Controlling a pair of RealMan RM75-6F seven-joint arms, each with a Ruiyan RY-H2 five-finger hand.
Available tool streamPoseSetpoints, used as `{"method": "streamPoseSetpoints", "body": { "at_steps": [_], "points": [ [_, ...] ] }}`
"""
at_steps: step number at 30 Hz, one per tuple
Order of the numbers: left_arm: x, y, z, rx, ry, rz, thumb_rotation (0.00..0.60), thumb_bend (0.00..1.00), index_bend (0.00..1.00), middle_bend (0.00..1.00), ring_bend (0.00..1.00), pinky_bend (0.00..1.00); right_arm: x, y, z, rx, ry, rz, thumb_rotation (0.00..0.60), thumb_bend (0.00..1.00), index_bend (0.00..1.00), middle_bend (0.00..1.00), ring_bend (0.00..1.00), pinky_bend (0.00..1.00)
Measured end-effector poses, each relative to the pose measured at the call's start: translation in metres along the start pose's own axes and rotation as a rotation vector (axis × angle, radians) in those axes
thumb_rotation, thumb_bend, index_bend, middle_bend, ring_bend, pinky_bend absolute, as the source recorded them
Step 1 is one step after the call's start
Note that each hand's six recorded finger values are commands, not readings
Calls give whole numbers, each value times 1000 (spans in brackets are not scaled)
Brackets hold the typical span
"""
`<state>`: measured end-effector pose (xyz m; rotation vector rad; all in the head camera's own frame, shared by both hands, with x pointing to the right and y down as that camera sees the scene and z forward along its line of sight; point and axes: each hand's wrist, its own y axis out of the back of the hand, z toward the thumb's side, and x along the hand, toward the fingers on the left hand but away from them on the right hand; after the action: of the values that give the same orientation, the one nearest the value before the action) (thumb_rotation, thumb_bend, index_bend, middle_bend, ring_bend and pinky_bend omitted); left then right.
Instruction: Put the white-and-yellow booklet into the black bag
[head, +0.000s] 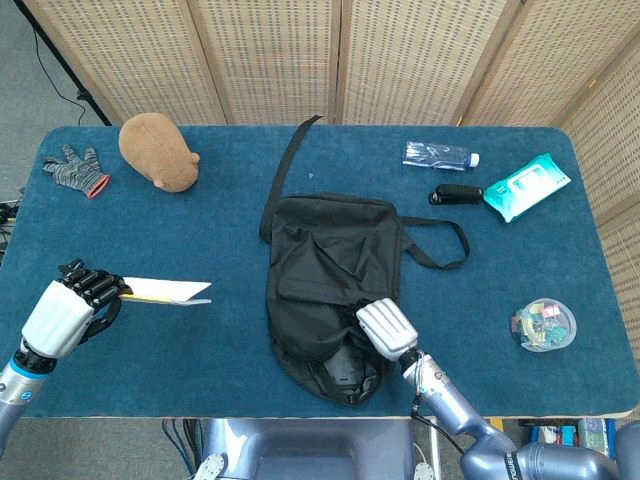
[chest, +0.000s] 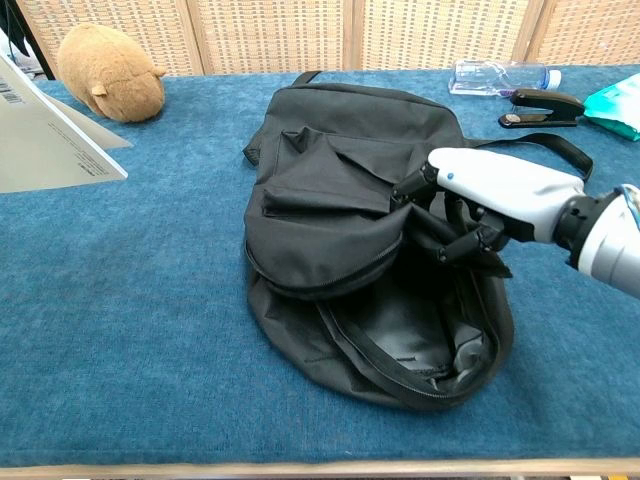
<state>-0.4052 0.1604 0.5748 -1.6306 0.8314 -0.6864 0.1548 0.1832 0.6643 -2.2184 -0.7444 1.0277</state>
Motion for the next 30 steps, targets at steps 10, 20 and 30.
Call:
{"method": "streamPoseSetpoints", "body": {
  "at_steps": [10,20,30],
  "points": [
    [7,8,25,-57,-169,137,600,585,836,556,503,633,-18,29,0,-233,-66,44,600,664,581,518,444,604],
    [32,-1,66,-154,-386,271,600,585,836,556,503,633,-45,68,-1,-398,-140,77,600,691,589,527,444,604],
    [66,-22,109,-236,-535,312,600,585,836,556,503,633,-61,87,7,-460,-151,116,600,719,594,532,445,600]
  ]
}}
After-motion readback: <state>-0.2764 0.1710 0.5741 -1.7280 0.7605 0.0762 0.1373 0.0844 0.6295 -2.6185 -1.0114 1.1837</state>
